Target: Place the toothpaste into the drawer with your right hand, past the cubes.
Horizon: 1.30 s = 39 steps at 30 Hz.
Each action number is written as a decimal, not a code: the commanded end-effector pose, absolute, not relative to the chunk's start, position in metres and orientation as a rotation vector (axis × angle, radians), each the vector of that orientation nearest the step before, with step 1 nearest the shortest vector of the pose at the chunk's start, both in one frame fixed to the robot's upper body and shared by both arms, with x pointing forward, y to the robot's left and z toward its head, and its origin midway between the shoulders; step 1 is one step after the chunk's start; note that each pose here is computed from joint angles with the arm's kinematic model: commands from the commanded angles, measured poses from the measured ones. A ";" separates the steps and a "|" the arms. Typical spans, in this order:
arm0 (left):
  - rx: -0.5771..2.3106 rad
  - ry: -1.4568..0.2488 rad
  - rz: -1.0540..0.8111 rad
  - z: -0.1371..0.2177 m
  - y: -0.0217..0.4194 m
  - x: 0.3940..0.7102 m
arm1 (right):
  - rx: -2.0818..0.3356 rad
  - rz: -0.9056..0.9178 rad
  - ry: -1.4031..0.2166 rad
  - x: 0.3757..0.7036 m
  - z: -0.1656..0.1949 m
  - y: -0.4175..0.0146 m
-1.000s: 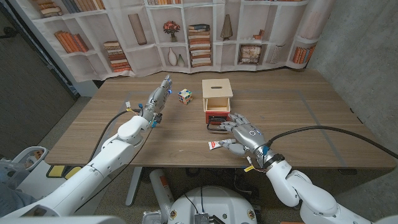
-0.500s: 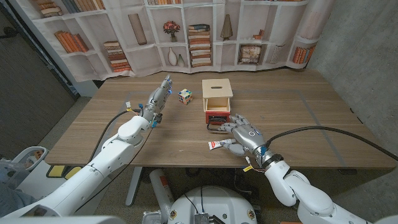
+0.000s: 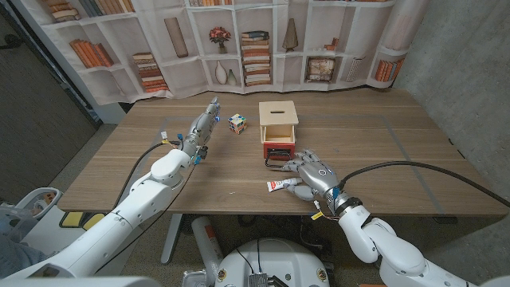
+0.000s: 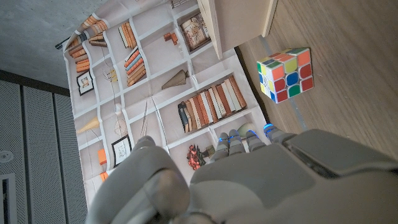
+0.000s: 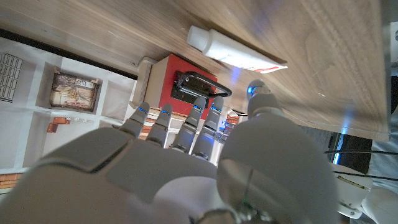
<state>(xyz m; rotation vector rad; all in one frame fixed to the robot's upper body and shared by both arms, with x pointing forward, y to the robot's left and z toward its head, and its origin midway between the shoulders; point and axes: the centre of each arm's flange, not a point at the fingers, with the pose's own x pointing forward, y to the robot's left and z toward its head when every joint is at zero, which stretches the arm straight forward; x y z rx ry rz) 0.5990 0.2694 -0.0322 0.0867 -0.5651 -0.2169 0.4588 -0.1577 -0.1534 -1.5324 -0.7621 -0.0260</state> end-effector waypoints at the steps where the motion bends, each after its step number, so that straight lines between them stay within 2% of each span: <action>1: 0.092 -0.564 -0.220 -0.030 0.267 0.600 | -1.521 -0.044 -0.737 0.461 -0.159 -0.160; 39: 0.098 -0.558 -0.223 -0.028 0.262 0.602 | -1.468 -0.050 -0.676 0.473 -0.180 -0.168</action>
